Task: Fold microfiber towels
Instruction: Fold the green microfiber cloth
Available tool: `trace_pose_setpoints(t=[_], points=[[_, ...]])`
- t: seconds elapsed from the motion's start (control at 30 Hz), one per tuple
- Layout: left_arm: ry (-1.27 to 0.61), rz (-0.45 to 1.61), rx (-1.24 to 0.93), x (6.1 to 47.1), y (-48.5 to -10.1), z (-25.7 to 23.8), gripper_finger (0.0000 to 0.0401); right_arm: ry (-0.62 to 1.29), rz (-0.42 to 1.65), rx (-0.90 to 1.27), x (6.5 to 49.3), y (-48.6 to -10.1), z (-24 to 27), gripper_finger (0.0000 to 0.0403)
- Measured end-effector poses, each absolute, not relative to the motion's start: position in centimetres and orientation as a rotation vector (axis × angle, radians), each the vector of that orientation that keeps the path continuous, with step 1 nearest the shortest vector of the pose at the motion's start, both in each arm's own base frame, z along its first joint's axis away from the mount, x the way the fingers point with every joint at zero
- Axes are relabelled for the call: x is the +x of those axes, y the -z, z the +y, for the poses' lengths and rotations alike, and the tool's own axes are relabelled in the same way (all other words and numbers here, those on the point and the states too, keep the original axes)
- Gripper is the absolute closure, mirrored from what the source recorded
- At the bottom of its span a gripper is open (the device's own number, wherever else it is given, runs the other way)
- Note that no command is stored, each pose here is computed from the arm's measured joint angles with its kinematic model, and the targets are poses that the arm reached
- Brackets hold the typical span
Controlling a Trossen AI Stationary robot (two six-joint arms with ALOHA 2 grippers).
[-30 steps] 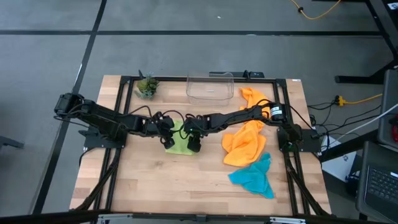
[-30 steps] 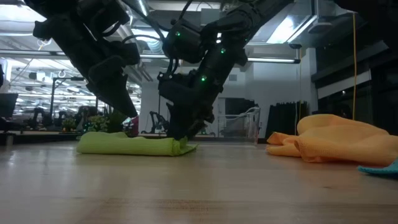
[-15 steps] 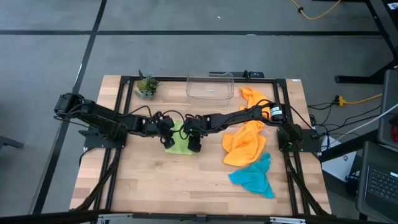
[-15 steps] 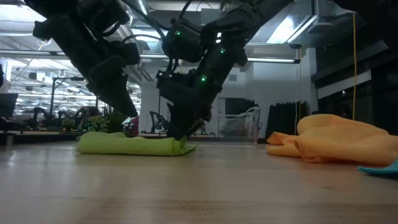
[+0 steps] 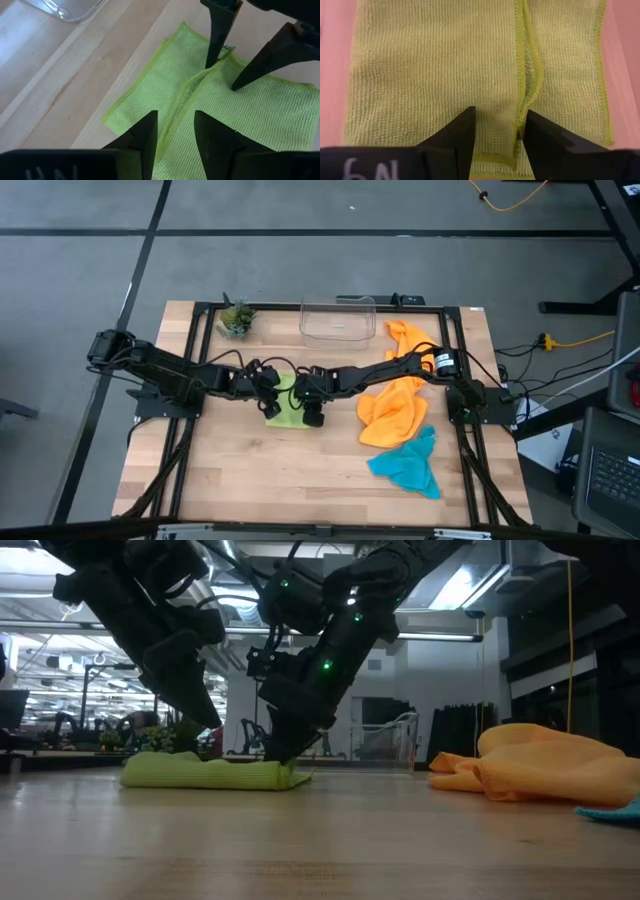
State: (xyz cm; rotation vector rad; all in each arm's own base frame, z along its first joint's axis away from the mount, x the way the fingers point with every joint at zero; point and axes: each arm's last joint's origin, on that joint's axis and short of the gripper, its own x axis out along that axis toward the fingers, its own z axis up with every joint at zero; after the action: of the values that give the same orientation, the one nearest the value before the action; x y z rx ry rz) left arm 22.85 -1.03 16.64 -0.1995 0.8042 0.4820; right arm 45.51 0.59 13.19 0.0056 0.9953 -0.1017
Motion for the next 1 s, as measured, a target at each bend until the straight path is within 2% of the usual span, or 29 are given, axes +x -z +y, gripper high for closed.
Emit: trace_pose_setpoints(t=[0.3, 0.4, 0.6, 0.87, 1.0], points=[[-0.483, 0.806, -0.198, 22.8, -16.5, -1.0, 0.0280, 0.213, 0.988, -0.047, 45.5, -13.2, 0.6, 0.0260], [-0.488, 0.827, -0.193, 22.2, -15.7, -1.0, 0.0280, 0.221, 0.986, -0.035, 45.5, -13.2, 0.6, 0.0293], [-0.521, 0.859, -0.226, 20.9, -13.9, -0.8, 0.0280, 0.218, 0.986, -0.038, 45.5, -13.3, 0.7, 0.0390], [-0.521, 0.837, -0.231, 21.3, -14.3, -0.9, 0.0280, 0.220, 0.986, -0.034, 45.4, -13.3, 0.8, 0.0396], [-0.484, 0.842, -0.160, 21.6, -14.8, -0.9, 0.0280, 0.217, 0.986, -0.036, 45.4, -13.3, 1.0, 0.0398]])
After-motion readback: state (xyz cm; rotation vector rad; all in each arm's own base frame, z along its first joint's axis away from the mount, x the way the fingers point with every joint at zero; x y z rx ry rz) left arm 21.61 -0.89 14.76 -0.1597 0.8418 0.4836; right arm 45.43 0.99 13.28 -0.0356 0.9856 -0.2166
